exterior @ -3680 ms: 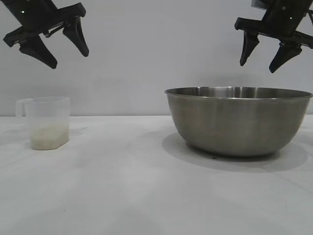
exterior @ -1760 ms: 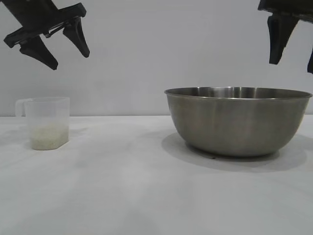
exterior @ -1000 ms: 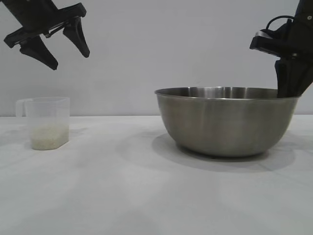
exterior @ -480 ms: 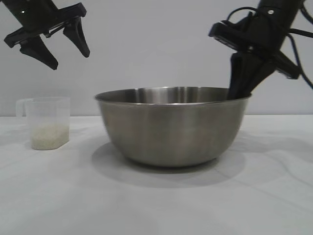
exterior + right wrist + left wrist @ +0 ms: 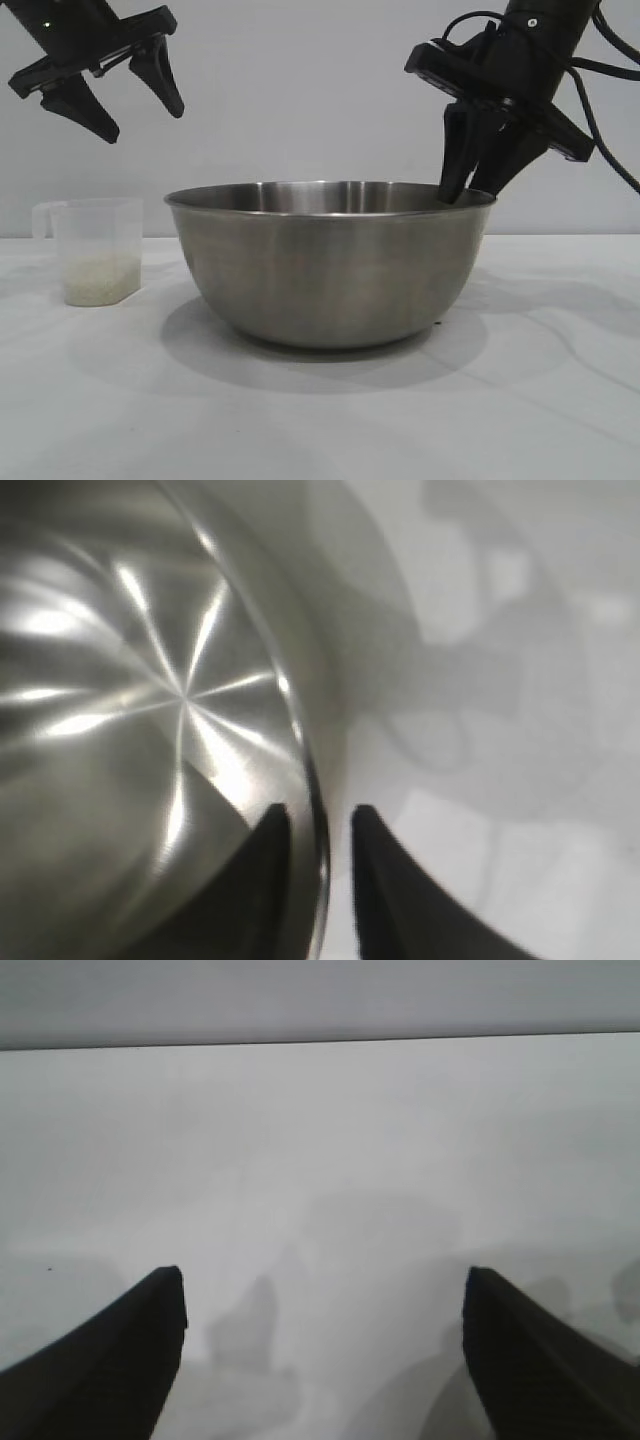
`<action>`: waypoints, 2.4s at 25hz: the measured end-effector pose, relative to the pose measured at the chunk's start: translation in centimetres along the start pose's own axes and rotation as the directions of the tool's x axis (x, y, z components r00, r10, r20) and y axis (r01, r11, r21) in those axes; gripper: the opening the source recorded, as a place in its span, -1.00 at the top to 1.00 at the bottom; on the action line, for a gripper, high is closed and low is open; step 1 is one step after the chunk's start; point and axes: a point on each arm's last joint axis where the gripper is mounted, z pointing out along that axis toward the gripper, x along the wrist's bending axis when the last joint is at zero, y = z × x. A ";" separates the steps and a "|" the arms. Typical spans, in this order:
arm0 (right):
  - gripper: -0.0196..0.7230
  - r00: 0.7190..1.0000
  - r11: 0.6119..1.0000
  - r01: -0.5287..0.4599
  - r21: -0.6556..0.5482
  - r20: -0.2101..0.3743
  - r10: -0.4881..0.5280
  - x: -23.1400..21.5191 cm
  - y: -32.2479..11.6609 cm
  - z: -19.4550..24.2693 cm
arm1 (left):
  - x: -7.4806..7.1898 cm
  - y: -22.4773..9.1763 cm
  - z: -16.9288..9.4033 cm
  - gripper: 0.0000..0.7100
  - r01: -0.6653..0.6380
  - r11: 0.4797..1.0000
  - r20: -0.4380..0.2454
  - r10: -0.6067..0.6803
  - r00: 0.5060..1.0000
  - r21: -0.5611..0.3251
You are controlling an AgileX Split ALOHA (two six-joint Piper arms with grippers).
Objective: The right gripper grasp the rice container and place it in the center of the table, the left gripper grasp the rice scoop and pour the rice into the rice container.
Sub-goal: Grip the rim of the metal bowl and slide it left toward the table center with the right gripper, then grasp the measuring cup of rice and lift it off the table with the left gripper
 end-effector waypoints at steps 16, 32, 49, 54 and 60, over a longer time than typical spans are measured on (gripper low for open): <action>-0.39 0.963 0.984 -0.058 -0.171 0.249 0.100 -2.8 -3.1 -10.7 | 0.0 -0.2 0.0 -0.43 -0.021 1.000 -0.003 0.021 1.000 0.018; -0.24 0.922 0.836 0.021 -0.549 0.333 0.196 4.1 -16.1 -24.4 | 0.0 -0.2 0.0 -0.43 -0.023 1.000 -0.004 0.023 1.000 0.018; -0.24 0.912 0.741 0.120 -0.660 0.368 0.180 7.9 -35.6 -17.1 | 0.1 -0.2 0.0 -0.43 -0.026 0.999 -0.005 0.026 1.000 0.019; -0.24 0.892 0.691 0.171 -0.703 0.408 0.195 7.4 -39.7 -13.9 | 0.2 -0.3 0.0 -0.43 -0.055 0.998 -0.016 0.055 0.998 0.031; -0.24 0.881 0.614 0.223 -0.757 0.426 0.205 6.8 -42.3 -11.1 | 0.2 -0.3 0.0 -0.43 -0.068 0.997 -0.020 0.068 0.997 0.037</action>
